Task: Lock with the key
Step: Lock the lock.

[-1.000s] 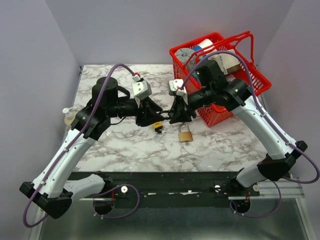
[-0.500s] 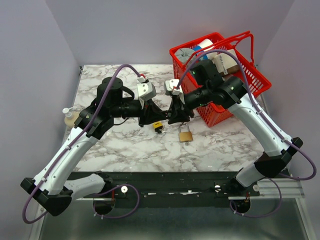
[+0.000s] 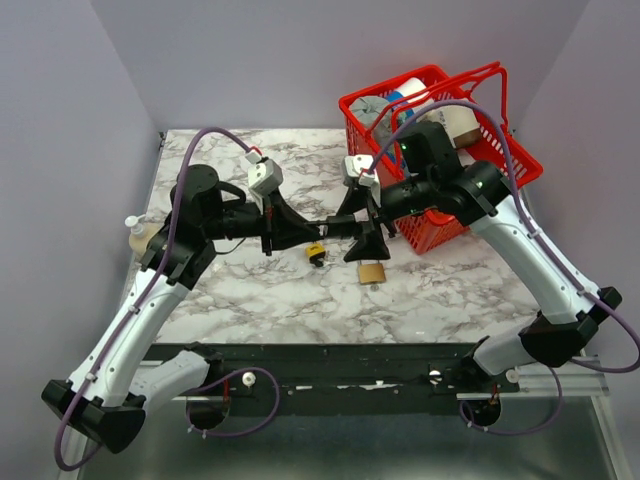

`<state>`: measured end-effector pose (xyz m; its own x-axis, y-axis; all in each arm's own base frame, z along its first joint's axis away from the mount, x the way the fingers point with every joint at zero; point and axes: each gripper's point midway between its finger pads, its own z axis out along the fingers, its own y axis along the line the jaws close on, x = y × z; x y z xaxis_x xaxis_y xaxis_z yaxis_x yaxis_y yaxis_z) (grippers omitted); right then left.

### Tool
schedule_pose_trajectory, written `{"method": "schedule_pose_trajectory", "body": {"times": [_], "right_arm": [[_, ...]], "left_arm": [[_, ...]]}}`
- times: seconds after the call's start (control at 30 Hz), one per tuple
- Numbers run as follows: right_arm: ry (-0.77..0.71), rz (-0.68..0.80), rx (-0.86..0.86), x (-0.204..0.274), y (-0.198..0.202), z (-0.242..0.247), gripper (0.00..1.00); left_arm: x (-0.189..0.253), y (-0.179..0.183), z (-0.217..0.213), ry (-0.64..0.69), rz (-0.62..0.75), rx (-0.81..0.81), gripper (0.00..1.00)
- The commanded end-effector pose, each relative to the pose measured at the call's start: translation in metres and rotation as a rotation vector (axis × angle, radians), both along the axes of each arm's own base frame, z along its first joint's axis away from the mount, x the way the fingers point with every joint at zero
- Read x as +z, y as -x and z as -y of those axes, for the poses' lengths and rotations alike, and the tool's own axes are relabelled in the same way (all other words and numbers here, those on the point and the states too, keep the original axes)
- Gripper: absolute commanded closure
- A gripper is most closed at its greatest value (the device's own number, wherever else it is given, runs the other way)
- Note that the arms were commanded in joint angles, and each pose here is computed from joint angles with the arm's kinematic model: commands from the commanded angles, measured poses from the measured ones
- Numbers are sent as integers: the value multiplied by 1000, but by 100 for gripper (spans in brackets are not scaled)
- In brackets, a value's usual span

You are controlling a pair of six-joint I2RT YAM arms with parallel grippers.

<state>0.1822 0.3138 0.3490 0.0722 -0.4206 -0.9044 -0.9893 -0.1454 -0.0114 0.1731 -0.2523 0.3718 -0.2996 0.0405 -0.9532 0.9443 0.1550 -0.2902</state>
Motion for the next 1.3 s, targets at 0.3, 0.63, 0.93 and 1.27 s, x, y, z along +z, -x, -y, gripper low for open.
{"method": "schedule_pose_trajectory", "body": {"times": [0.3,0.63,0.93,1.27], "right_arm": [[-107,-18,67,21,5,-13,19],[-162,10,90,27,10,-16,39],[-171,3,100,27,12,-19,86],[-175,-31,60,30,12,-16,99]], "left_arm": [[56,30,0,159,92,-120,100],[60,26,2,195,67,-107,100],[61,22,5,198,48,-104,100],[33,16,-14,18,102,-39,36]]}}
